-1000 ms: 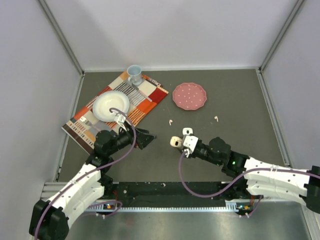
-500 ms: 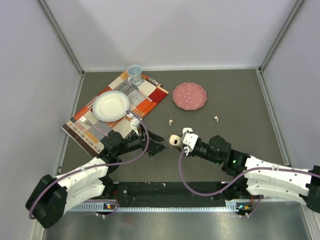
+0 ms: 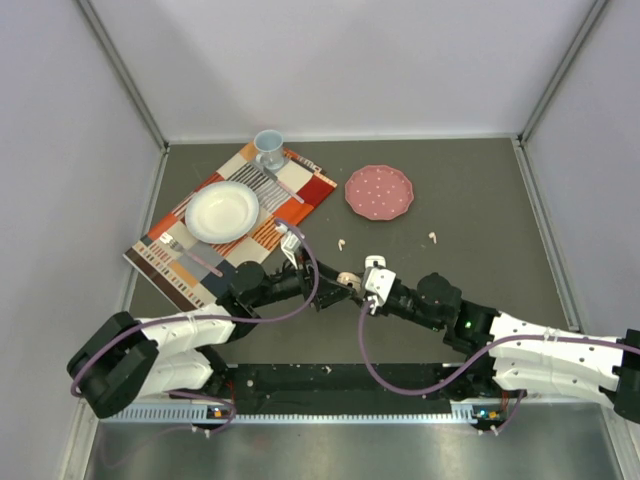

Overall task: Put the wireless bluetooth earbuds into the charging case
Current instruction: Pass from the right arm to the left

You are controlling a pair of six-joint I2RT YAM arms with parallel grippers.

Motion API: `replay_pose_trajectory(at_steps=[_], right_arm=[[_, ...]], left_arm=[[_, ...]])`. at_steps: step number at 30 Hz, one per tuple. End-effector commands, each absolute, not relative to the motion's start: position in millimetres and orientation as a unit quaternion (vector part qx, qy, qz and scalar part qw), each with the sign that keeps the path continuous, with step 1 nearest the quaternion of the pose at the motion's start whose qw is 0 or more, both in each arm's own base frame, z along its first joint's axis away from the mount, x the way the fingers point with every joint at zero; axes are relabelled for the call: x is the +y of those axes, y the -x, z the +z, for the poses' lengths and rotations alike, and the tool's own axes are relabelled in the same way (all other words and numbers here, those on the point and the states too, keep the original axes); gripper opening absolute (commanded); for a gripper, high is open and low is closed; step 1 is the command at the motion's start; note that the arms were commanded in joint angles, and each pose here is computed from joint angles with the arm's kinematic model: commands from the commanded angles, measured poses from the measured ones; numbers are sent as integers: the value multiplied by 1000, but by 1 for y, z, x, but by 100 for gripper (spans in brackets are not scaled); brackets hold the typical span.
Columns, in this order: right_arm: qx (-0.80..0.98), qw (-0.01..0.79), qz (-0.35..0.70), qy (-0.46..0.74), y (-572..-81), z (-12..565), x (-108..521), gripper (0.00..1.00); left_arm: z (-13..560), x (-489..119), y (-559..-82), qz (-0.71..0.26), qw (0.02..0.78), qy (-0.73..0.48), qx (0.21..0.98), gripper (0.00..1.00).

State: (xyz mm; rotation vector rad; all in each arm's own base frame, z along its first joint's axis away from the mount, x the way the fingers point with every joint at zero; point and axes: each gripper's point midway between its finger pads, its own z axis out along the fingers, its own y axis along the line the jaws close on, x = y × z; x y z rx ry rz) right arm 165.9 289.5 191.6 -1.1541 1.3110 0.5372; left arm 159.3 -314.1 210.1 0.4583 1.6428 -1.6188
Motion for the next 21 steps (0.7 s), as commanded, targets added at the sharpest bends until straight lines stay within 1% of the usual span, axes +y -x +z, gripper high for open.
replay_pose_trajectory(at_steps=[1,7,8,11,12,14,19,21], right_arm=[[544,648,254,469,-166,228,295,0],[543,655,244,465,-168,229,291,0],[541,656,241,468,-169,229,290,0],[538,658,236,472,-169,227,289,0],[536,658,236,473,-168,228,289,0],[536,658,233,475,-168,227,289,0],[531,657,235,480,-167,226,290,0],[532,657,234,480,-167,226,290,0]], left_arm=[[242,-323,-161,-656,415,-192,600,73],[230,-327,-161,-646,398,-196,621,67],[231,-327,-161,-645,396,-198,623,63],[226,-327,-162,-636,394,-198,634,58],[225,-327,-163,-633,394,-196,637,53],[225,-327,-163,-630,395,-197,639,45],[222,-328,-164,-622,389,-202,649,41],[222,-328,-164,-621,390,-204,649,37]])
